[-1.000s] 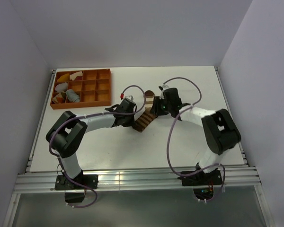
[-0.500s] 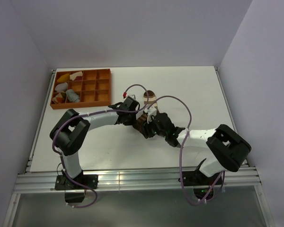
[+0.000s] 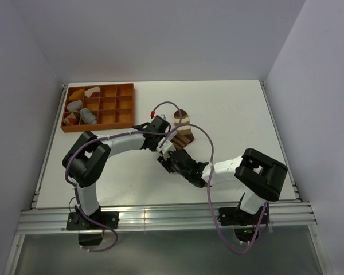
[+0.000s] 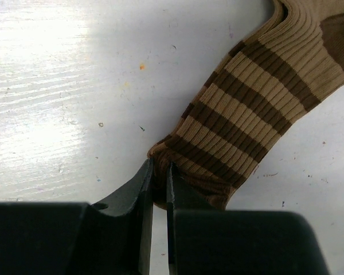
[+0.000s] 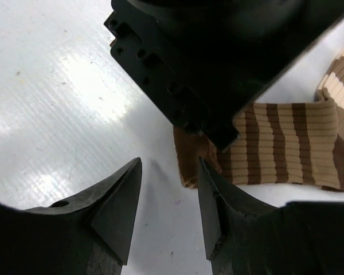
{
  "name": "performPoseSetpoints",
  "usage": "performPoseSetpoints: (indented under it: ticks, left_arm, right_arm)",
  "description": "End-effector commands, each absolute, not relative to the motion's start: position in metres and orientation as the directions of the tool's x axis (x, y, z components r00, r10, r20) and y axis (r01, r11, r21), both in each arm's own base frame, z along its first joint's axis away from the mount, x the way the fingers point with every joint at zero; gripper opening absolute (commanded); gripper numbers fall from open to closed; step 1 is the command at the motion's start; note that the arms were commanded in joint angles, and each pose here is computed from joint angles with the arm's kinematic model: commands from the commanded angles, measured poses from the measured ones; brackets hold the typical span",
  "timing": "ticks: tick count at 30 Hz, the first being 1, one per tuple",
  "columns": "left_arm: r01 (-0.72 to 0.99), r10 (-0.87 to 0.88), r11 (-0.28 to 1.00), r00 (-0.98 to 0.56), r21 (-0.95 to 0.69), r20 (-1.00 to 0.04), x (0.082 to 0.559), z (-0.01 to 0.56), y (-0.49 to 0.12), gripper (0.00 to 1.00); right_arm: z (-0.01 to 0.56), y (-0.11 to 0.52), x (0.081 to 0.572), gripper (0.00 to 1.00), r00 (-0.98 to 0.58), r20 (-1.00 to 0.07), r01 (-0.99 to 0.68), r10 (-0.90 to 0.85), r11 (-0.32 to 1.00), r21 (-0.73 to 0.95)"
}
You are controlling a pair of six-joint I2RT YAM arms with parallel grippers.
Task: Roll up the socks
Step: Roll the sock at the center of the board.
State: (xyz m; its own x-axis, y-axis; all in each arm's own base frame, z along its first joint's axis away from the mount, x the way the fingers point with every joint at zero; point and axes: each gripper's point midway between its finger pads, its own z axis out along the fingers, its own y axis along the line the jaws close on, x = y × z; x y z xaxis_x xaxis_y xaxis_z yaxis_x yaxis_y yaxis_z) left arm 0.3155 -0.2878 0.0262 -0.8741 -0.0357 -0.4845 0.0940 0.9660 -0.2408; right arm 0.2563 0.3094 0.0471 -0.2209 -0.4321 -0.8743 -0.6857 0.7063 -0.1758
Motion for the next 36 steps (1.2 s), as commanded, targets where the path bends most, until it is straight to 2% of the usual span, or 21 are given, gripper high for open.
performPoseSetpoints:
  ticks: [1,10,13,16,21,23,30,32,36]
  left_arm:
    - [0.124,0.008,0.97,-0.879,-0.211,-0.478,0.314,0.023,-0.288,0.0]
    - [0.131,0.01,0.965,-0.883,-0.226,-0.469,0.313,0.022,-0.292,0.0]
    - [0.134,0.011,0.964,-0.883,-0.229,-0.469,0.313,0.023,-0.293,0.0]
    - [0.133,0.01,0.963,-0.885,-0.233,-0.465,0.313,0.023,-0.294,0.0]
    - [0.135,0.007,0.959,-0.89,-0.247,-0.457,0.311,0.022,-0.297,0.0]
    - [0.129,0.0,0.96,-0.889,-0.25,-0.459,0.312,0.024,-0.297,0.0]
    - [0.087,-0.051,0.958,-0.885,-0.273,-0.462,0.317,0.028,-0.293,0.0]
    - [0.07,-0.067,0.959,-0.885,-0.273,-0.461,0.319,0.029,-0.29,0.01]
    - [0.033,-0.12,0.954,-0.87,-0.299,-0.477,0.326,0.037,-0.285,0.11]
  right_arm:
    - [0.062,0.32,0.273,0.5,-0.159,-0.887,-0.649,-0.434,0.723,-0.237]
    - [0.032,0.322,0.277,0.45,-0.191,-0.837,-0.649,-0.514,0.705,-0.285]
    - [0.022,0.322,0.276,0.4,-0.21,-0.823,-0.651,-0.527,0.704,-0.285]
    - [0.015,0.32,0.276,0.32,-0.23,-0.812,-0.65,-0.536,0.706,-0.282]
    - [0.002,0.316,0.276,0.12,-0.264,-0.791,-0.648,-0.552,0.709,-0.279]
    - [-0.001,0.315,0.275,0.01,-0.284,-0.79,-0.652,-0.544,0.714,-0.257]
    - [0.001,0.306,0.271,0.0,-0.378,-0.801,-0.664,-0.464,0.739,-0.115]
    - [0.002,0.31,0.267,0.0,-0.431,-0.799,-0.674,-0.42,0.739,-0.025]
    - [0.008,0.308,0.269,0.0,-0.516,-0.786,-0.672,-0.339,0.729,0.127]
